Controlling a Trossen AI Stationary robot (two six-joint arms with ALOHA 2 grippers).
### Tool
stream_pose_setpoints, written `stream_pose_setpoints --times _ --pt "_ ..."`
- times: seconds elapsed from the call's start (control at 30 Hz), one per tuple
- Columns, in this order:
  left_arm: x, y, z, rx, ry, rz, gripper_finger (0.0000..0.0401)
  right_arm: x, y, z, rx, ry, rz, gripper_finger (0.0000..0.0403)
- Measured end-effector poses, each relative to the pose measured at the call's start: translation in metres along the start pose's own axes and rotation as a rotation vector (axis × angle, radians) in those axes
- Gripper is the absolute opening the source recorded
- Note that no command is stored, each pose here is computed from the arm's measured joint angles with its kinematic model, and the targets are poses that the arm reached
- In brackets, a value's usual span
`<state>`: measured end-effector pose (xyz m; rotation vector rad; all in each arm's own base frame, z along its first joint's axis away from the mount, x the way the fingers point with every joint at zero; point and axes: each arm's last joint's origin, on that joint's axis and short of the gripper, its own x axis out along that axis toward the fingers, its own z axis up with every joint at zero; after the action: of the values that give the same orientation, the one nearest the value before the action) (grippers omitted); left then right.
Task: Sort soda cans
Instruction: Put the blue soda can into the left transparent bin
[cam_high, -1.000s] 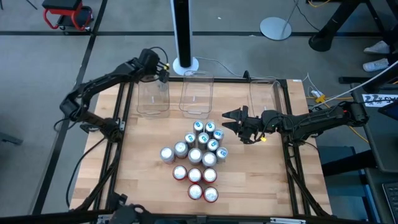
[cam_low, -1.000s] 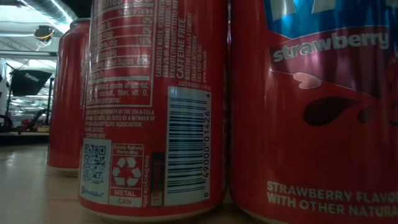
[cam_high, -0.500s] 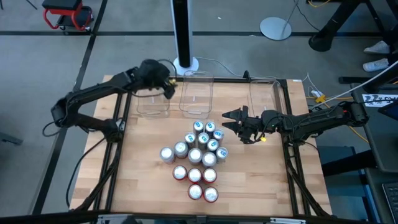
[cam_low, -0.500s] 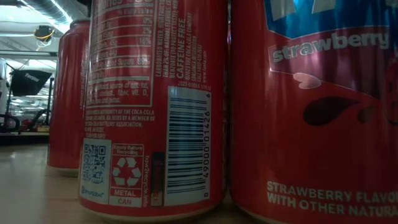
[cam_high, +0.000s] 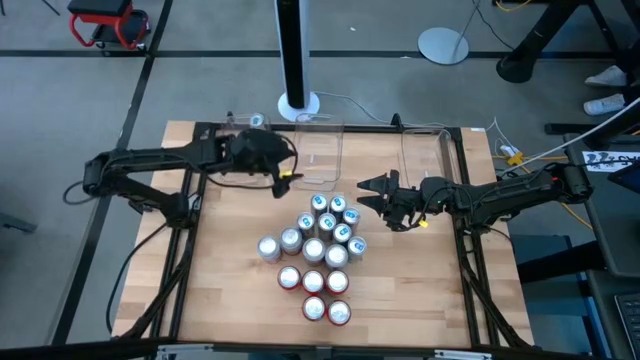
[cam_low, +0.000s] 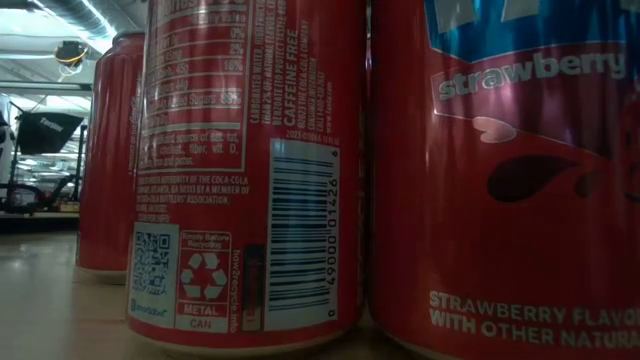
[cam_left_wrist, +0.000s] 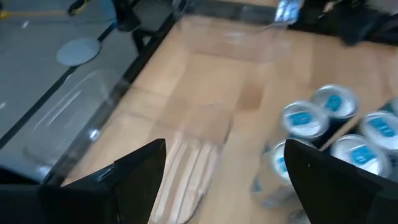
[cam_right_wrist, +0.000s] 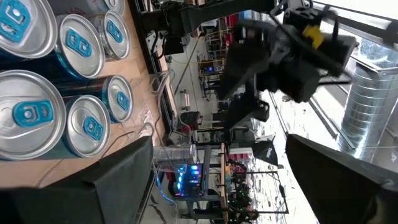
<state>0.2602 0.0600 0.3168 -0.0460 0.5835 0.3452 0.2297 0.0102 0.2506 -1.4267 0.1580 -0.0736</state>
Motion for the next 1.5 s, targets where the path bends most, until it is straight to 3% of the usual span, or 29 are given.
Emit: stream_pose_setpoints --times 0.33,0.67,1.03,1.17,1.5 --pt "-0.003 -0.023 0.004 0.062 -0.056 -0.071 0.0315 0.000 0.000 0.000 0.000 0.000 0.000 0.0366" --pt "-0.005 -0.026 0.010 0.068 -0.121 -0.083 0.0318 0.000 0.000 0.000 0.000 0.000 0.000 0.0366" --pt "-0.008 -0.041 0.008 0.071 -0.112 -0.142 0.0394 0.000 0.000 0.000 0.000 0.000 0.001 0.0366" --pt "-0.011 -0.053 0.006 0.118 -0.115 -0.194 0.0390 0.000 0.000 0.000 0.000 0.000 0.003 0.0366" --pt "0.000 -0.079 -0.007 0.018 -0.034 -0.262 0.0384 0.000 0.001 0.000 -0.002 0.002 0.011 0.0366"
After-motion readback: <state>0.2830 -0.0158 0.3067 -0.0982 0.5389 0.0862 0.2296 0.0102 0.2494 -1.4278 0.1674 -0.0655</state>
